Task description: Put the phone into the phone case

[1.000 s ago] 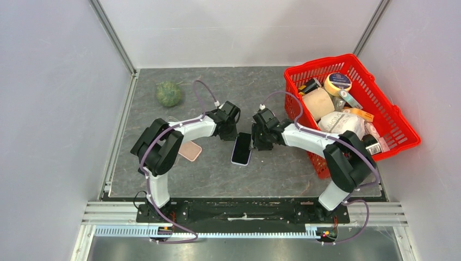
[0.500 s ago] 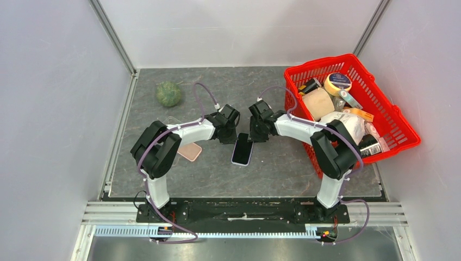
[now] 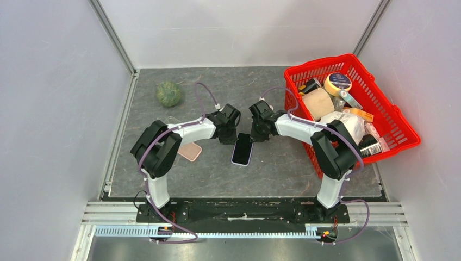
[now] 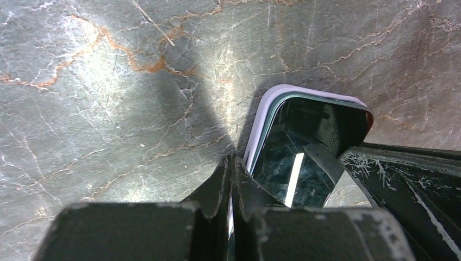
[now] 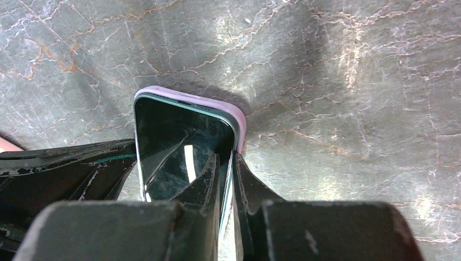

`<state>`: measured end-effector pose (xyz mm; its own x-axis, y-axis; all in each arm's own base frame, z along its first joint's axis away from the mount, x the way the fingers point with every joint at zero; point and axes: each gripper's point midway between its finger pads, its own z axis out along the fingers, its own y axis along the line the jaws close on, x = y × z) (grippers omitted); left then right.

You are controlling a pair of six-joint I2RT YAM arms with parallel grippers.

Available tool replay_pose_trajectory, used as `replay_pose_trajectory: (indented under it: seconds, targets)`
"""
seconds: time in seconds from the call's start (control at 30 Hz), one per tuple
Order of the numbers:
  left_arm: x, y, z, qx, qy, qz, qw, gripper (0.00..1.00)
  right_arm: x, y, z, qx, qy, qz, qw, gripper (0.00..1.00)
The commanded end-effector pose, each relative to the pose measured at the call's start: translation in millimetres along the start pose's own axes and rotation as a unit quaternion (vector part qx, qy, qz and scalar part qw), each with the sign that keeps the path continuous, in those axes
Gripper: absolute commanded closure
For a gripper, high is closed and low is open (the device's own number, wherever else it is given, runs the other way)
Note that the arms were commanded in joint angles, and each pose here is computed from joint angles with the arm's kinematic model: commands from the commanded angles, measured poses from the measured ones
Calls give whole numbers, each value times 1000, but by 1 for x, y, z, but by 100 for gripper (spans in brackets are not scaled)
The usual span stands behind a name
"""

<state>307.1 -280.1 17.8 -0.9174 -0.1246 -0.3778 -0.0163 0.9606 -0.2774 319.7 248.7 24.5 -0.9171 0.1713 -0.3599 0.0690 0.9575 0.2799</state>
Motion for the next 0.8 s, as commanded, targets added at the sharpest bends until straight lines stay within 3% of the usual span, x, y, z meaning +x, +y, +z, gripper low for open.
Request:
replay_pose_trajectory:
  seconds: [0.0, 0.47, 0.77]
  targets:
    - [5, -6, 3, 3, 19, 25, 1000, 94, 48, -32, 49, 77, 38, -16, 996, 97]
    - [-1, -12, 4, 5, 16, 23, 1000, 94, 69, -44, 67, 117, 56, -21, 991, 100]
    - [-10, -1, -16, -12, -16, 27, 999, 92, 13, 0, 11, 45, -2, -35, 998, 97]
